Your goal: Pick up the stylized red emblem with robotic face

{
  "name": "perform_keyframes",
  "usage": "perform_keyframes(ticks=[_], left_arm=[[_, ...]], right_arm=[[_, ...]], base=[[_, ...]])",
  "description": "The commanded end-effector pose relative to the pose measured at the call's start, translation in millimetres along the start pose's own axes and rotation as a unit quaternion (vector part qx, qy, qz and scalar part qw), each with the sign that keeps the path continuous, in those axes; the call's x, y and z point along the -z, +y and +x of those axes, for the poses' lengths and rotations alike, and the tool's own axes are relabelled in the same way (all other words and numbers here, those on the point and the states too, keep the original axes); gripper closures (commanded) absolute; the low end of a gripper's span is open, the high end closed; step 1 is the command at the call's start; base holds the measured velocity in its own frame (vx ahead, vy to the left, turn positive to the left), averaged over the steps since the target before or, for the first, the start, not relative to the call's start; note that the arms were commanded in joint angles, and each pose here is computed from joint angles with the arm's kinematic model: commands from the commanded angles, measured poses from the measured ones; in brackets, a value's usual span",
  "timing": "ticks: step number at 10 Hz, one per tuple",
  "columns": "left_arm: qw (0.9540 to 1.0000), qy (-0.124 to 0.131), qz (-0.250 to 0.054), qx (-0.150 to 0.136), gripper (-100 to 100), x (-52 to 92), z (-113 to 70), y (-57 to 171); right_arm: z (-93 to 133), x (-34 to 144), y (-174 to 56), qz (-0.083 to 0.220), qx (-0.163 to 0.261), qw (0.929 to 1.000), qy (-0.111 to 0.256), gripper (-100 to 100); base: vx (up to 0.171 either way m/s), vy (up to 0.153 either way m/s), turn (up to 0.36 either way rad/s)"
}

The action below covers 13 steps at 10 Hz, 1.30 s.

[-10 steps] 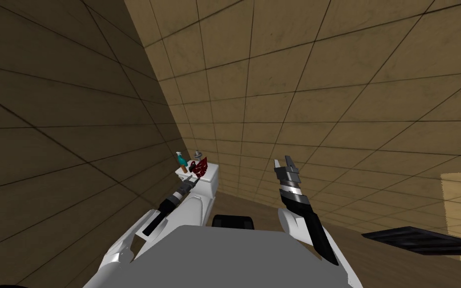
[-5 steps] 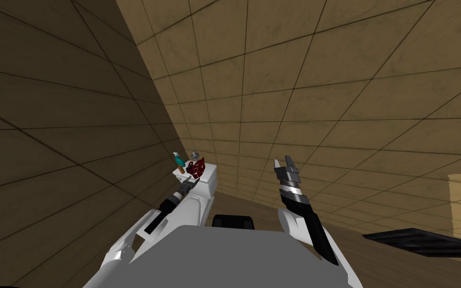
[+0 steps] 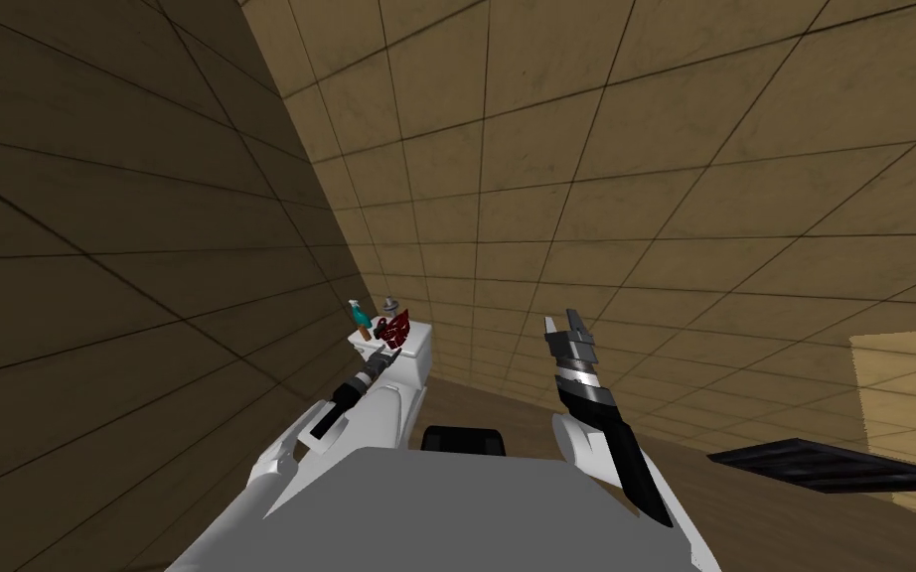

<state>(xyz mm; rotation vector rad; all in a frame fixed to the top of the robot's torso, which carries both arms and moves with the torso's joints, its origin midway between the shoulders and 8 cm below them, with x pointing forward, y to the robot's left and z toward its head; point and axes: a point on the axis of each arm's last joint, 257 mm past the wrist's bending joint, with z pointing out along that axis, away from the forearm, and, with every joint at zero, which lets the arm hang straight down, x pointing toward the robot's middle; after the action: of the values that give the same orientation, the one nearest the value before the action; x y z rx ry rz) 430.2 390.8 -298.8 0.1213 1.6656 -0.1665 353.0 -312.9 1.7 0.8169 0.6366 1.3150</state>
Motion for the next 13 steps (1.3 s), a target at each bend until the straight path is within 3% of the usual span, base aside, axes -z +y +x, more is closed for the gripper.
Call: perform_keyframes(ticks=[1,3,4,5,7,11,13], left_arm=[[1.0,-0.003,0.007,0.004,-100,-14.1,1.5,-5],[1.0,-0.005,0.002,0.003,-100,-27.6,-1.2,3],[1.0,0.002,-0.003,0.005,-100,-24.9,6.3,7],[1.0,-0.002,0.006,0.007,-100,-38.0,5.0,0],[1.0,0.002,-0.002,0.008,-100,-47.7,7.5,10],[1.0,0.002,0.004,0.009,-100,-80.7,6.1,6],[0.9999,-0.007,0.004,0.006,-100,-95.9,-6.9,8]], right_arm=[[0,0.0,0,0.0,0.0,1.0,0.0,0],[0,0.0,0,0.0,0.0,1.0,0.0,0],[0,0.0,0,0.0,0.0,1.0,0.0,0],[0,0.0,0,0.0,0.0,1.0,0.0,0],[0,0.0,0,0.0,0.0,1.0,0.0,0],[0,0.0,0,0.0,0.0,1.0,0.0,0],[0,0.0,0,0.0,0.0,1.0,0.0,0]], base=[[-0.071,0.021,-0.015],[-0.07,0.005,-0.006],[-0.006,-0.002,0.002],[-0.062,0.006,-0.013],[-0.066,0.008,-0.008],[-0.067,0.004,-0.009],[-0.061,-0.002,-0.005]])
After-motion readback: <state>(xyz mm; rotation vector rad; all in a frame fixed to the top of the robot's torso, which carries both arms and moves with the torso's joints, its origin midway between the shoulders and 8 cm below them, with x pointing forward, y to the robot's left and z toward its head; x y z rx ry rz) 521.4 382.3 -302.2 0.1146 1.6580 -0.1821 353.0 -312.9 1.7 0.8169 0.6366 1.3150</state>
